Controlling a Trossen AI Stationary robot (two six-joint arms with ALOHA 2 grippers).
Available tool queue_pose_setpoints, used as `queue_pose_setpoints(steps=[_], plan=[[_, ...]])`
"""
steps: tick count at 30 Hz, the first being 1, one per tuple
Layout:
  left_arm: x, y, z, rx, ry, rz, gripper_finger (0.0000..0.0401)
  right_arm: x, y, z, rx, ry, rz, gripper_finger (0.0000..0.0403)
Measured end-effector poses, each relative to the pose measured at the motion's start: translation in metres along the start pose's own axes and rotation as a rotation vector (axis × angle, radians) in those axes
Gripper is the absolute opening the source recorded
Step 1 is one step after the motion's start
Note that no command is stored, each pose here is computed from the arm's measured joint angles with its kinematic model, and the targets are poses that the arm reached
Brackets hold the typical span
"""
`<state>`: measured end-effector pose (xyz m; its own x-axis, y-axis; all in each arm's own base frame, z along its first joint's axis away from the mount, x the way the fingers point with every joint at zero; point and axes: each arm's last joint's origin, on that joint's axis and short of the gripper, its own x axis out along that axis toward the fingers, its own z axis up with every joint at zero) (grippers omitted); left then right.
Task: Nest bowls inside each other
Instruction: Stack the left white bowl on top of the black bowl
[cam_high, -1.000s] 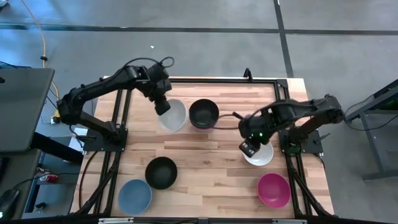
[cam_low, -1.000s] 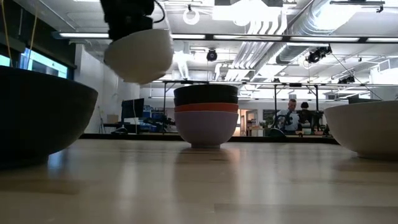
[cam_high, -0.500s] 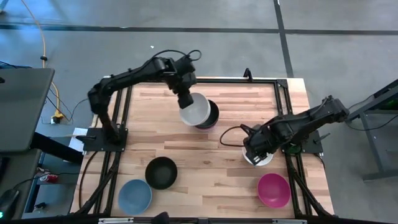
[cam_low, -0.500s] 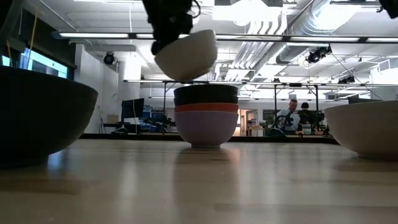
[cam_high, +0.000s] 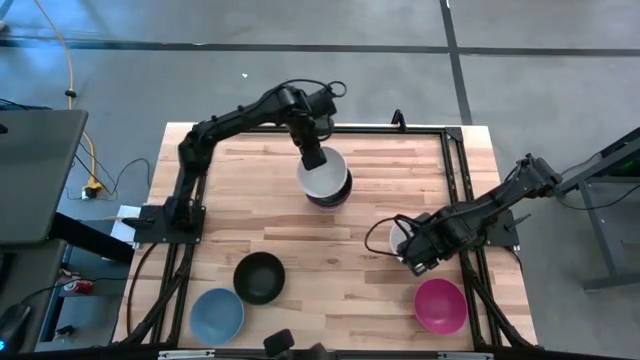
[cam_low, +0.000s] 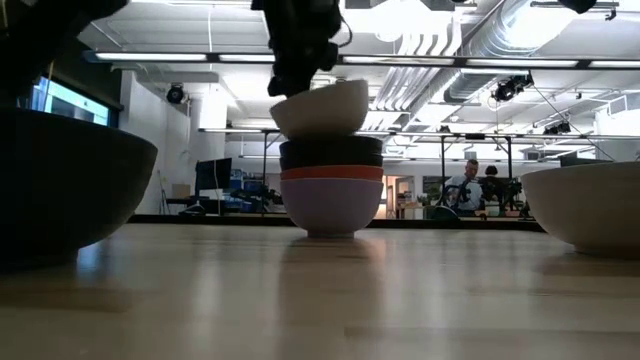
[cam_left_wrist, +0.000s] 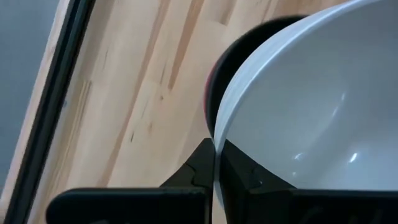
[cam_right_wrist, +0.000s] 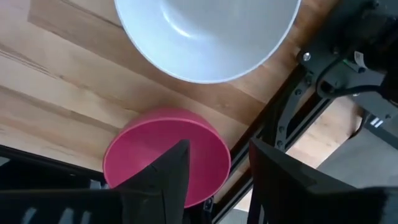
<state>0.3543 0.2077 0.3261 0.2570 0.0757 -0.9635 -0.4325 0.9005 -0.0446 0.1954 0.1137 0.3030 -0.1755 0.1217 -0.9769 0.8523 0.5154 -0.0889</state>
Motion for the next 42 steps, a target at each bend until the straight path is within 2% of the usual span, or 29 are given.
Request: queue_pose_setpoints(steps=[9, 24, 34, 42], plan=[[0.018, -0.007, 0.011, 0.026, 0.040, -0.016, 0.0000, 0.000, 0.000, -0.001, 0.030, -0.008, 0.001, 0.0158], [0.026, -0.010, 0.006, 0.033, 0.130, 0.034, 0.0000, 0.000, -0.001, -0.001, 0.035, -0.009, -0.009, 0.0158], [0.039, -0.020, 0.004, 0.048, 0.211, 0.028, 0.0000, 0.000, -0.001, 0.000, 0.034, -0.023, -0.005, 0.0158], [0.047, -0.030, 0.005, 0.090, 0.225, 0.012, 0.0000, 0.000, 0.000, 0.000, 0.030, -0.035, -0.002, 0.0158]])
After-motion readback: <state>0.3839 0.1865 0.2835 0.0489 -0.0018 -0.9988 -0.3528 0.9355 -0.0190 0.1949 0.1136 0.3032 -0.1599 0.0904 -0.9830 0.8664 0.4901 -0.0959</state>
